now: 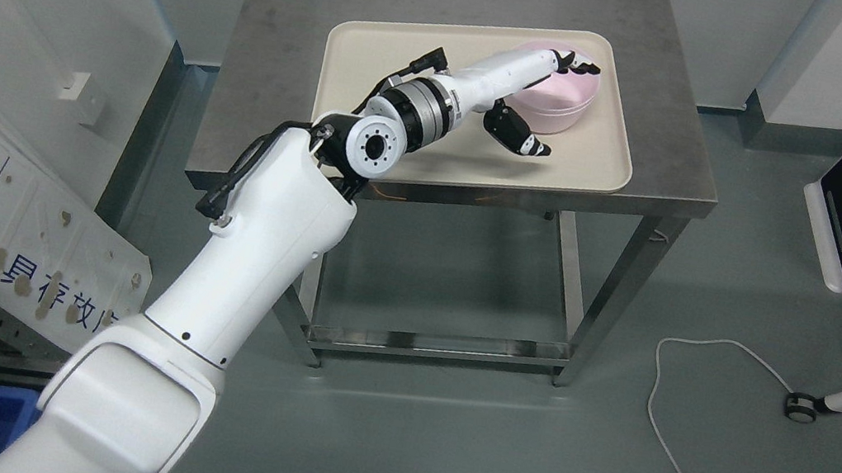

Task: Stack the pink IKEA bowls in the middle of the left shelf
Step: 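Lower the held bowl into the other pink bowl with the left hand, then grip the stacked pink bowls with the left hand and lift them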

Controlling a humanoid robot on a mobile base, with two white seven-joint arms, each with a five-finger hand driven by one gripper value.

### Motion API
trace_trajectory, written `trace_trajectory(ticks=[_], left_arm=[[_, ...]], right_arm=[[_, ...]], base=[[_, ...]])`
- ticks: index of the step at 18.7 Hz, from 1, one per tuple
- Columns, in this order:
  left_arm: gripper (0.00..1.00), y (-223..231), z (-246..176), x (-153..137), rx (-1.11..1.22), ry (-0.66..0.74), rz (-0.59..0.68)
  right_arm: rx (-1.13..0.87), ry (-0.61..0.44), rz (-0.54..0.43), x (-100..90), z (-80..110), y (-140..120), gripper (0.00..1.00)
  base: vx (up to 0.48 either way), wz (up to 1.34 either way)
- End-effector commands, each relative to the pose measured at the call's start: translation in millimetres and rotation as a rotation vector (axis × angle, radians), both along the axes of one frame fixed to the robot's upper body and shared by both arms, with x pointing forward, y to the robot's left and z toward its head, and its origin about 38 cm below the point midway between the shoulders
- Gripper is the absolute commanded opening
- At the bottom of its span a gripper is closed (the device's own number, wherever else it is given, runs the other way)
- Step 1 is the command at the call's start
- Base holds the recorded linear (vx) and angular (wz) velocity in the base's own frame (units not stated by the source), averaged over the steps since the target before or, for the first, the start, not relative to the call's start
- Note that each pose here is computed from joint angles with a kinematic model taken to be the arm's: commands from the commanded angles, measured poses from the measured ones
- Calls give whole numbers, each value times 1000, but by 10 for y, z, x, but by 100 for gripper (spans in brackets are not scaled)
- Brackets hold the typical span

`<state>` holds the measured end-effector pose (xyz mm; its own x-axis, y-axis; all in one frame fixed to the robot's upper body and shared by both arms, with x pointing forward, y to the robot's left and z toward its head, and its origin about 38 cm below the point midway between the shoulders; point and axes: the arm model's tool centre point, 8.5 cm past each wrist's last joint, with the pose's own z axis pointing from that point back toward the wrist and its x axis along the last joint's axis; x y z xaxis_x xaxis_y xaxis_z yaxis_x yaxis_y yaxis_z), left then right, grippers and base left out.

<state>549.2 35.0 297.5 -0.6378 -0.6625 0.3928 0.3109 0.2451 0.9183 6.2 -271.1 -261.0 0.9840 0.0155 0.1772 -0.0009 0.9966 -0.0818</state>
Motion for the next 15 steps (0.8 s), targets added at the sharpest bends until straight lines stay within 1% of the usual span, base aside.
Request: trace_trajectory(ticks=[1, 4, 6, 11, 13, 15], left_arm=[[71, -22, -100, 24, 194, -29, 23], [69, -72, -236, 29, 253, -7, 37], [66, -58, -232, 57, 291, -25, 51], [47, -30, -257, 89, 332, -46, 58], [35, -50, -258, 73, 337, -59, 30], [26, -71, -258, 57, 342, -80, 2]], right_arm=[[-20, 1, -3, -2, 11, -116, 100], [-19, -1, -2, 4, 11, -115, 100], [-19, 1, -3, -2, 11, -115, 100], [-19, -1, -2, 4, 11, -115, 100], [-19, 1, -3, -2, 11, -115, 100], [-19, 1, -3, -2, 11, -115, 100]], base=[[0, 0], [0, 0], [0, 0], [0, 0], [0, 0], [0, 0]])
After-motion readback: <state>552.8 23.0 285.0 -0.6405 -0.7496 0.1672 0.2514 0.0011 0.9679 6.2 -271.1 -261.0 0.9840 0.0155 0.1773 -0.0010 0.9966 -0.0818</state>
